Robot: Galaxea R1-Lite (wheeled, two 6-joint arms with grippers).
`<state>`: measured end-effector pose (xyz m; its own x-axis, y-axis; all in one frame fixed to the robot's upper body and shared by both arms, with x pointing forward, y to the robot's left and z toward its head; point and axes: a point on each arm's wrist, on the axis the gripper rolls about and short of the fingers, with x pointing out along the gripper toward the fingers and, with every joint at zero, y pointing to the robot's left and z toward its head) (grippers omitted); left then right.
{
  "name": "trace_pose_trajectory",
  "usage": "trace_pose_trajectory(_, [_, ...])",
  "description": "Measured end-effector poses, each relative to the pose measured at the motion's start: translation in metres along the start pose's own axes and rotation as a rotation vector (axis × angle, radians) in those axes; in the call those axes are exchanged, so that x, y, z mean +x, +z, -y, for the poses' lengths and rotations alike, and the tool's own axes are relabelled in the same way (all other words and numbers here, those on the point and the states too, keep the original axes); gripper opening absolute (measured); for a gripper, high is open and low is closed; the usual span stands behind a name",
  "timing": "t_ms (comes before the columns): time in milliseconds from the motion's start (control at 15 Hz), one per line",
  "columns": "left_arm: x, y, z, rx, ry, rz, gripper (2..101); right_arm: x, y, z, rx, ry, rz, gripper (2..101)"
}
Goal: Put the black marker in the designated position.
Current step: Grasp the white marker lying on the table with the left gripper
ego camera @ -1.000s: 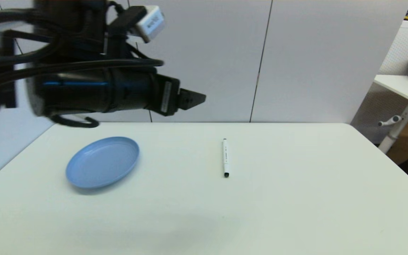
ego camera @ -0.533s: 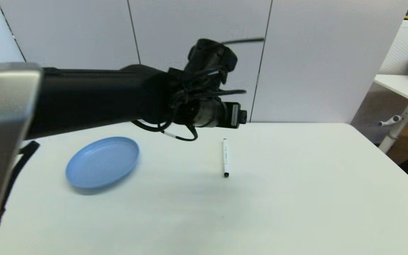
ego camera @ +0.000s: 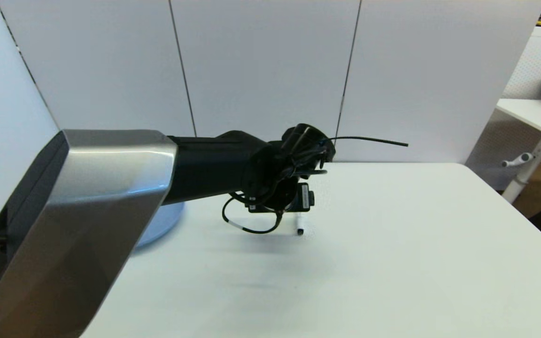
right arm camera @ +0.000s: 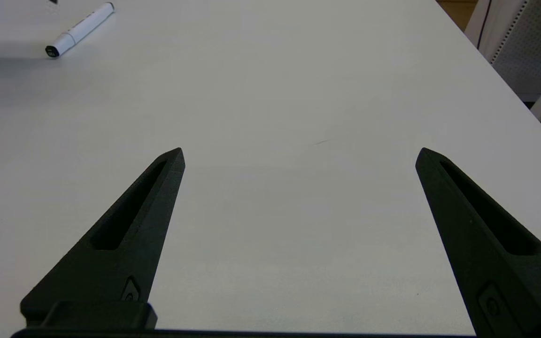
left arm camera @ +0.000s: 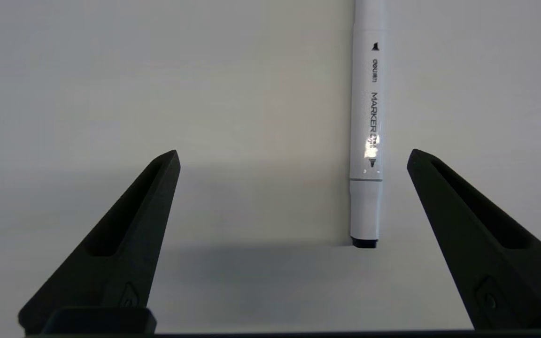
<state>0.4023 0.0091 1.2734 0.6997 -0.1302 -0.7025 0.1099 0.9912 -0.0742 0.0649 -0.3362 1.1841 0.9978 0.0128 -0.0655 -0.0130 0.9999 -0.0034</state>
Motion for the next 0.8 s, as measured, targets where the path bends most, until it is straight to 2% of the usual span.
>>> trace_pose_trajectory(267, [0.006,0.002,0.012,0.025,-0.054,0.07,97.9,0.0,0.0,0.0,0.0,0.0,0.0,97.3])
trace_pose_trajectory(600, [0.017,-0.012,0.024,0.08,-0.057,0.054,97.9,0.0,0.0,0.0,0.0,0.0,0.0,97.4])
trace_pose_trajectory(800, [0.027,-0.011,0.032,0.11,-0.093,0.113,97.9,0.0,0.0,0.0,0.001,0.0,0.0,97.3])
